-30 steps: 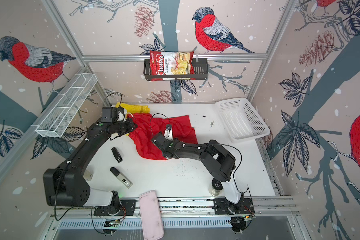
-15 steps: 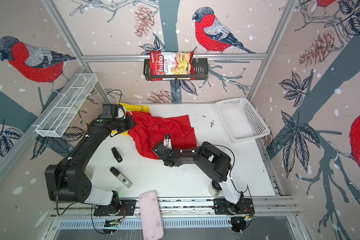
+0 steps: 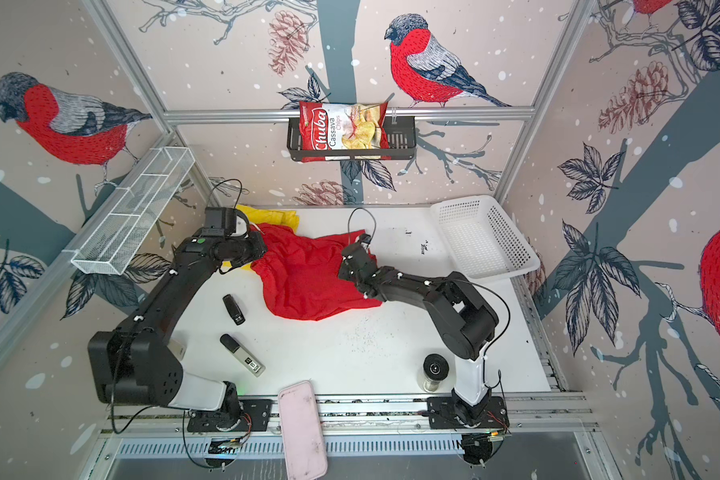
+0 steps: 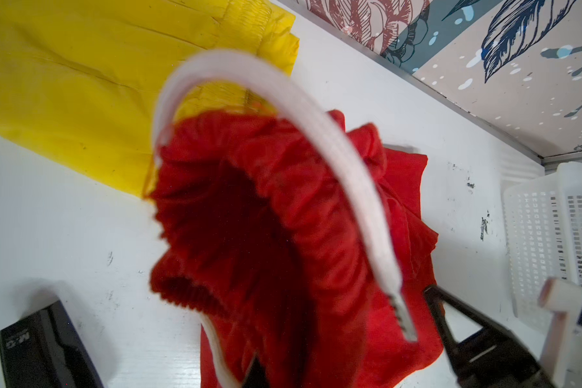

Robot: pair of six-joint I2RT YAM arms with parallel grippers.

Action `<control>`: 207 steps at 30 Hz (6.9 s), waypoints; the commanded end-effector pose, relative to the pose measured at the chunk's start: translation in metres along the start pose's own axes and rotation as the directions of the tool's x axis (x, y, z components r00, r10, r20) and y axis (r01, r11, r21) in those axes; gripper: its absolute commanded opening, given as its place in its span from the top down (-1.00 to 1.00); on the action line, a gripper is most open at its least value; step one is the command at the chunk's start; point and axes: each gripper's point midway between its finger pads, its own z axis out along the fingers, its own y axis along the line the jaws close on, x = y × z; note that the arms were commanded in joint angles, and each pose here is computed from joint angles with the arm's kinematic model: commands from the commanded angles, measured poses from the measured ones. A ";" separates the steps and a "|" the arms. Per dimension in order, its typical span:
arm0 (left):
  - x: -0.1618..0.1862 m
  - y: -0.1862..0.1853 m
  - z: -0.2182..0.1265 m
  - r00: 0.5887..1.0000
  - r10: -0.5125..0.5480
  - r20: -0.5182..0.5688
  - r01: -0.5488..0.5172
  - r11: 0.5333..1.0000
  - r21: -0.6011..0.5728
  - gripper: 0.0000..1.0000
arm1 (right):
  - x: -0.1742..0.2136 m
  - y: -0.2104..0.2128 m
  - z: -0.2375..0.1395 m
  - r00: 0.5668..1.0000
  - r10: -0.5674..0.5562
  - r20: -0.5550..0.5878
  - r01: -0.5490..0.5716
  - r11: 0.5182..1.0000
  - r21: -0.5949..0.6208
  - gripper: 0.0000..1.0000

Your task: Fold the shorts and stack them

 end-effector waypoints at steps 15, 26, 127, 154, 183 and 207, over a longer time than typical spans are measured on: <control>0.005 -0.002 0.004 1.000 0.030 -0.006 -0.030 0.999 0.021 1.00 | 0.013 -0.043 0.046 0.973 0.027 -0.228 -0.023 0.999 0.023 0.14; 0.011 0.017 0.021 0.999 -0.009 -0.052 0.010 1.000 0.013 1.00 | -0.092 -0.068 0.076 0.987 0.100 -0.122 -0.099 0.995 0.016 0.94; 0.004 0.030 0.011 0.996 -0.092 0.011 0.091 0.993 0.075 1.00 | -0.098 0.088 0.128 0.981 -0.020 0.192 0.063 0.974 -0.219 0.99; 0.023 -0.002 0.018 0.997 -0.009 -0.079 0.011 1.000 0.025 1.00 | 0.055 -0.117 0.016 1.000 0.014 -0.025 -0.008 0.974 0.228 1.00; 0.000 -0.057 0.023 0.995 0.020 -0.094 -0.012 0.996 0.084 1.00 | 0.009 0.045 0.017 0.983 -0.139 -0.119 0.112 0.971 -0.209 1.00; 0.024 -0.070 0.021 0.985 0.036 -0.169 -0.002 0.980 0.201 1.00 | -0.008 0.050 0.149 0.983 0.100 -0.153 -0.134 0.964 -0.232 1.00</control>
